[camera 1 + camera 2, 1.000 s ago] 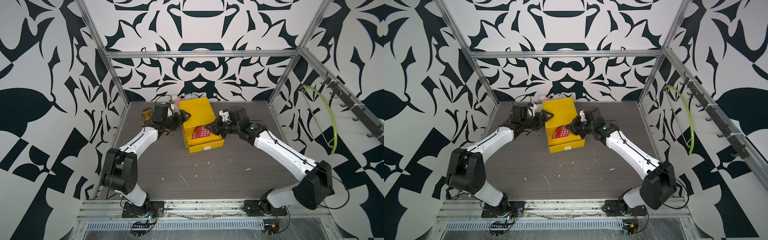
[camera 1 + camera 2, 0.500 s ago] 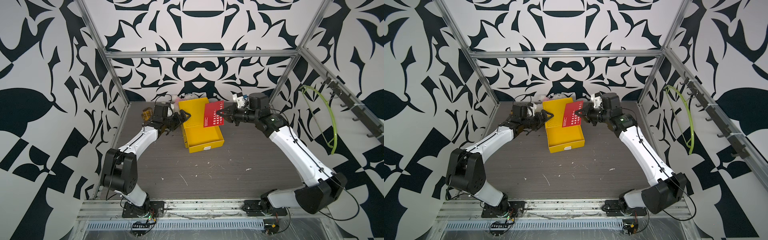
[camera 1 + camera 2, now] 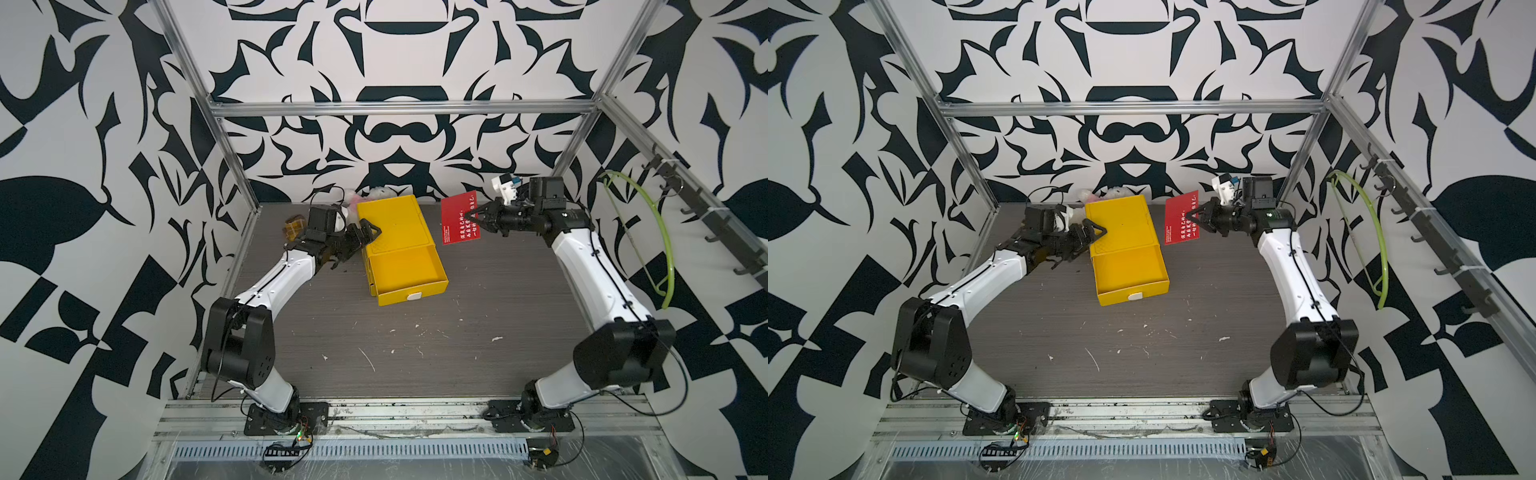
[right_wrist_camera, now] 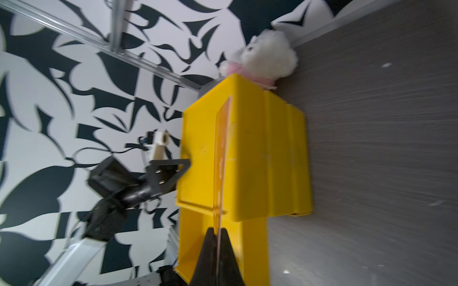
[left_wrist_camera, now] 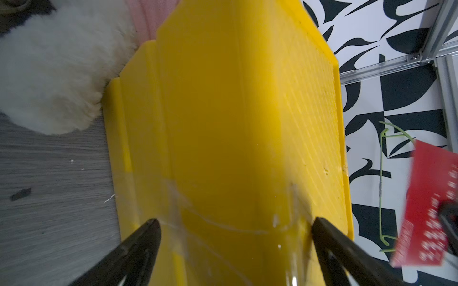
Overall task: Take the postcards out of the drawer
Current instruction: Place the postcard at the center of the board.
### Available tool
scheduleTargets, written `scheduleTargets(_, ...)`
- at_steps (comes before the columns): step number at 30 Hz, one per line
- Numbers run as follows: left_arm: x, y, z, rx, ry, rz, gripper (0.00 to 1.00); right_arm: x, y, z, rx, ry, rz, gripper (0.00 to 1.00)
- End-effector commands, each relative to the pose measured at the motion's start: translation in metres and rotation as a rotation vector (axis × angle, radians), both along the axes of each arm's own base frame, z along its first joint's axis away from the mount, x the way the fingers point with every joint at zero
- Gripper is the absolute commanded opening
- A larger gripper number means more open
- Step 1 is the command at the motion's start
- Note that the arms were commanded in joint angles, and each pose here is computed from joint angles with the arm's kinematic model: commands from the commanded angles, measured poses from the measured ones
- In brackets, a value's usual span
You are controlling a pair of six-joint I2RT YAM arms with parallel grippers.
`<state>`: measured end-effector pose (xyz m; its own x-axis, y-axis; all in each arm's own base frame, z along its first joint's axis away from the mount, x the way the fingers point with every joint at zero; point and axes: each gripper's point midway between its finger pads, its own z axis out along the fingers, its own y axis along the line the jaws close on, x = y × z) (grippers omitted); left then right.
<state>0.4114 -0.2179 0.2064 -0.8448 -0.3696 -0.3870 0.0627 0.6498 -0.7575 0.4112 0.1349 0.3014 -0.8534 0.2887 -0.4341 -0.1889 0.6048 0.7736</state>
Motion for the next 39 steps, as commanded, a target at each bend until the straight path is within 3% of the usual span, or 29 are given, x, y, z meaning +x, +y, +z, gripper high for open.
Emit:
scheduleTargets(1, -0.008, 0.008, 0.007, 0.047, 0.016, -0.003, 1.0, 0.01, -0.023, -0.036, -0.18, -0.016, 0.047, 0.0)
scheduleTargets(5, -0.002, 0.012, 0.034, 0.061, -0.058, 0.007, 1.0, 0.034, -0.042, -0.098, -0.24, 0.104, 0.071, 0.0)
scheduleTargets(9, 0.0, 0.024, 0.048, 0.093, -0.096, 0.043, 1.0, 0.052, -0.043, -0.138, -0.209, 0.159, 0.096, 0.0)
scheduleTargets(17, -0.006, 0.053, 0.053, 0.131, -0.119, 0.134, 0.99, 0.079, -0.048, -0.196, -0.213, 0.237, 0.073, 0.0)
scheduleTargets(24, -0.011, 0.062, 0.048, 0.144, -0.112, 0.156, 0.99, 0.078, -0.063, -0.232, -0.286, 0.33, 0.05, 0.01)
scheduleTargets(32, -0.01, 0.058, 0.041, 0.12, -0.087, 0.146, 0.99, 0.071, -0.083, -0.26, -0.401, 0.412, -0.006, 0.29)
scheduleTargets(39, -0.009, 0.061, 0.038, 0.145, -0.09, 0.155, 1.0, 0.075, -0.102, -0.239, -0.495, 0.38, -0.103, 0.44)
